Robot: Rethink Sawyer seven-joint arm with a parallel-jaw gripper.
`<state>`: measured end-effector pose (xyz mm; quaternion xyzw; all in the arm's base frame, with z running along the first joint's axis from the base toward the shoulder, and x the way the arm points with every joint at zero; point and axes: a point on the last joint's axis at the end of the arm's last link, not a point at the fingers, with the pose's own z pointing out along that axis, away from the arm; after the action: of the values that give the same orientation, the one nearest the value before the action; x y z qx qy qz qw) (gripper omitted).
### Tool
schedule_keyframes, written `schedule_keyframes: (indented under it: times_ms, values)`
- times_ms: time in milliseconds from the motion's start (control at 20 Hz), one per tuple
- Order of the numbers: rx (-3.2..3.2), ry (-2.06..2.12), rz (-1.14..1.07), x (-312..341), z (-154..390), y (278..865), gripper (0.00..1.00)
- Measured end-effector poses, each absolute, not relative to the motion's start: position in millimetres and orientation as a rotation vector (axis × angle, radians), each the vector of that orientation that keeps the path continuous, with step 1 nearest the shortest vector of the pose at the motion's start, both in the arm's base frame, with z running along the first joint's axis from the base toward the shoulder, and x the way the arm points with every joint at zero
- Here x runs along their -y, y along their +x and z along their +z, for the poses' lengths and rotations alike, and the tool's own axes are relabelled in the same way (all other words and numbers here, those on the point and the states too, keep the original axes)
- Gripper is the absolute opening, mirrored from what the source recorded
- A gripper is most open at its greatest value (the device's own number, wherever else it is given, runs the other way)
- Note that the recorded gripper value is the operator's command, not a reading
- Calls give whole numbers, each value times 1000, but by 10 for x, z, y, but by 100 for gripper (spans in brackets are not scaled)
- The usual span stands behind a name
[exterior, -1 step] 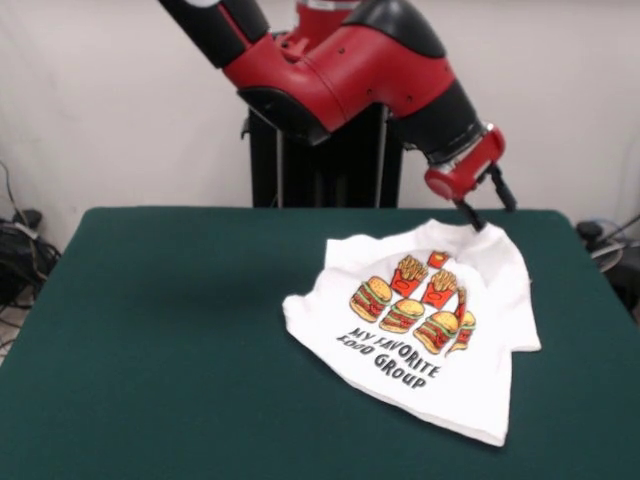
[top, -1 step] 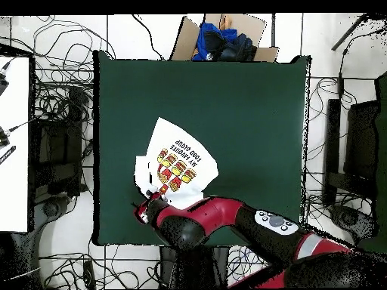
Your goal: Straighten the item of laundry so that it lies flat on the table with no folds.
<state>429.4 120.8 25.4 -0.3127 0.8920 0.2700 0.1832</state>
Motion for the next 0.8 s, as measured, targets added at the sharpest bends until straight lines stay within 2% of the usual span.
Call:
schedule_keyframes:
  times_ms: [800]
  values:
    - [-2622, -874, 525, -872, 782, 4654, 100]
